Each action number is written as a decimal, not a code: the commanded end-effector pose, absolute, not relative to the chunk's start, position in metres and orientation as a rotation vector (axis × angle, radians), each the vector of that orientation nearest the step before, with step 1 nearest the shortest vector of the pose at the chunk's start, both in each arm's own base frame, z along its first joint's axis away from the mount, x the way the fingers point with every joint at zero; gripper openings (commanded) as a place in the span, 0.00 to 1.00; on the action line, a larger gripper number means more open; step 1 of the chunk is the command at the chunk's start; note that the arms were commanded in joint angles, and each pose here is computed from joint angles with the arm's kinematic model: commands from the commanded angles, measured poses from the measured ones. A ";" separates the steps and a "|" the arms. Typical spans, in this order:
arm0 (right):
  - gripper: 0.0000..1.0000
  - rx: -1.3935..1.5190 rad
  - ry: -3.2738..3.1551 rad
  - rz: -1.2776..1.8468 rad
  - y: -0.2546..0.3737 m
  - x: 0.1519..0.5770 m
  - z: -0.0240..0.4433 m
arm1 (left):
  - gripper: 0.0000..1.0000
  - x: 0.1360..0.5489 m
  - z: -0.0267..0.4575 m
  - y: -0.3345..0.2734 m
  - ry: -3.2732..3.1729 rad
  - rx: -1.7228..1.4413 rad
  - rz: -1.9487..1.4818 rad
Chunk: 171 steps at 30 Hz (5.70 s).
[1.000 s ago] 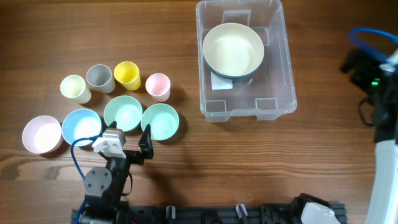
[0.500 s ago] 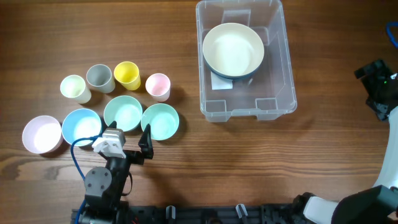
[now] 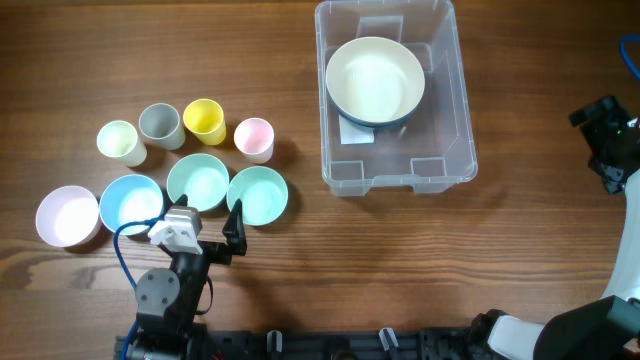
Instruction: Pack container
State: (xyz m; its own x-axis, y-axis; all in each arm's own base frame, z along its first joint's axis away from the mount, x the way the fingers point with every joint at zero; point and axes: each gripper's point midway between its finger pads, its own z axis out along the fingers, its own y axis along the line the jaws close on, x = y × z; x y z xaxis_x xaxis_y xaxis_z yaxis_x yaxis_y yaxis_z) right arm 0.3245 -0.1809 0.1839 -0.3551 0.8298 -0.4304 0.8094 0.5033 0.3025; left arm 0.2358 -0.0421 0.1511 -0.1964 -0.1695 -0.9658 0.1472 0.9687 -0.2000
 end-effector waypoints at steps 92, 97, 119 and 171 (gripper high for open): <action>1.00 1.354 2.210 0.065 -0.181 0.327 0.183 | 0.04 0.268 0.181 0.240 2.003 -1.706 -0.236; 1.00 1.354 2.210 0.065 -0.181 0.327 0.183 | 0.04 0.348 0.283 0.090 2.164 -0.827 -0.476; 1.00 1.354 2.210 0.065 -0.181 0.327 0.183 | 0.04 0.402 0.165 -0.373 2.268 0.381 -0.787; 1.00 1.354 2.210 0.065 -0.181 0.327 0.183 | 0.80 0.226 0.032 0.165 2.298 -1.897 -0.003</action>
State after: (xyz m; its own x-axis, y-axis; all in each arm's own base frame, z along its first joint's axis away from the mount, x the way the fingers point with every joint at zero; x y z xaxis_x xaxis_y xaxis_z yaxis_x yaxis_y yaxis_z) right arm 0.3245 -0.1801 0.1831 -0.3572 0.8313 -0.4258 0.8091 0.5032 0.3036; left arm 0.2353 0.1751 0.0514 -0.1817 -0.9713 -0.1538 -0.9742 0.1990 -0.1061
